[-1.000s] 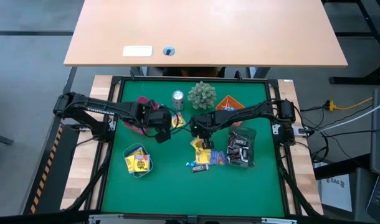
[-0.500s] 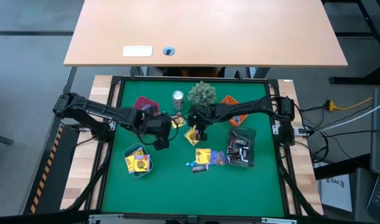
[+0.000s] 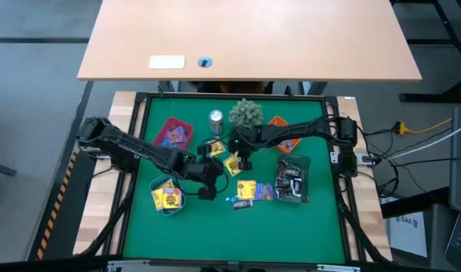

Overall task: Sort candy
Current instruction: Put the yellow candy into the blue transparent bin

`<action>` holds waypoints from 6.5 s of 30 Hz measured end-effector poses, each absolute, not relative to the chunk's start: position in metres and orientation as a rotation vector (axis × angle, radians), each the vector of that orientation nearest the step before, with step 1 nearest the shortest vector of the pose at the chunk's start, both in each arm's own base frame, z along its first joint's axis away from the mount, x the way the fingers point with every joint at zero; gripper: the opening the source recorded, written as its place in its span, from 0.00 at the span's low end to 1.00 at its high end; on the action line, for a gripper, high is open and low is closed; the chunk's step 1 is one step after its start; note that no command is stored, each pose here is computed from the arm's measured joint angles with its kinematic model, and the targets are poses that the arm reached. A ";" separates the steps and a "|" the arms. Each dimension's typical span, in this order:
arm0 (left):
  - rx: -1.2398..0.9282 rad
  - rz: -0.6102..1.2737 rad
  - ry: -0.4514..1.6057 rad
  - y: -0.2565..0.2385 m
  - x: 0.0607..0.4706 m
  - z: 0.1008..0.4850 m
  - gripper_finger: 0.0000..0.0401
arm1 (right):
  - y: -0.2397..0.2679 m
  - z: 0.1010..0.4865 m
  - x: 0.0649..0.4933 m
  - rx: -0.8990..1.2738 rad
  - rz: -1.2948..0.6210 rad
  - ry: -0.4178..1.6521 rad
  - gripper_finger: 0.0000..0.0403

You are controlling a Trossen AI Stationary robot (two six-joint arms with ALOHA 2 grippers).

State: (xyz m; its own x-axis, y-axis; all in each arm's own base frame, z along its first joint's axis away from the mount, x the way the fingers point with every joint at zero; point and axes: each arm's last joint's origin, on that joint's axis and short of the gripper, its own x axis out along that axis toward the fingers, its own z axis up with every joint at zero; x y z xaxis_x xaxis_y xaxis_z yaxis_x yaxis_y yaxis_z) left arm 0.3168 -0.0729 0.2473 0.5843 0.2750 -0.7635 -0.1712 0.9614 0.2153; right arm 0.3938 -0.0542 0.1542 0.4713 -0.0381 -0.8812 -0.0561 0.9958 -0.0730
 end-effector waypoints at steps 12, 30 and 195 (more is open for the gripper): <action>0.134 0.315 0.999 -0.061 0.354 0.186 0.48 | -0.053 0.154 0.394 -0.077 0.044 1.075 0.00; 0.144 0.283 1.132 -0.025 0.375 0.129 0.49 | -0.053 0.154 0.394 -0.078 0.045 1.075 0.00; -0.418 0.224 1.236 -0.141 0.192 0.211 0.26 | -0.064 0.128 0.467 -0.057 -0.026 1.062 0.18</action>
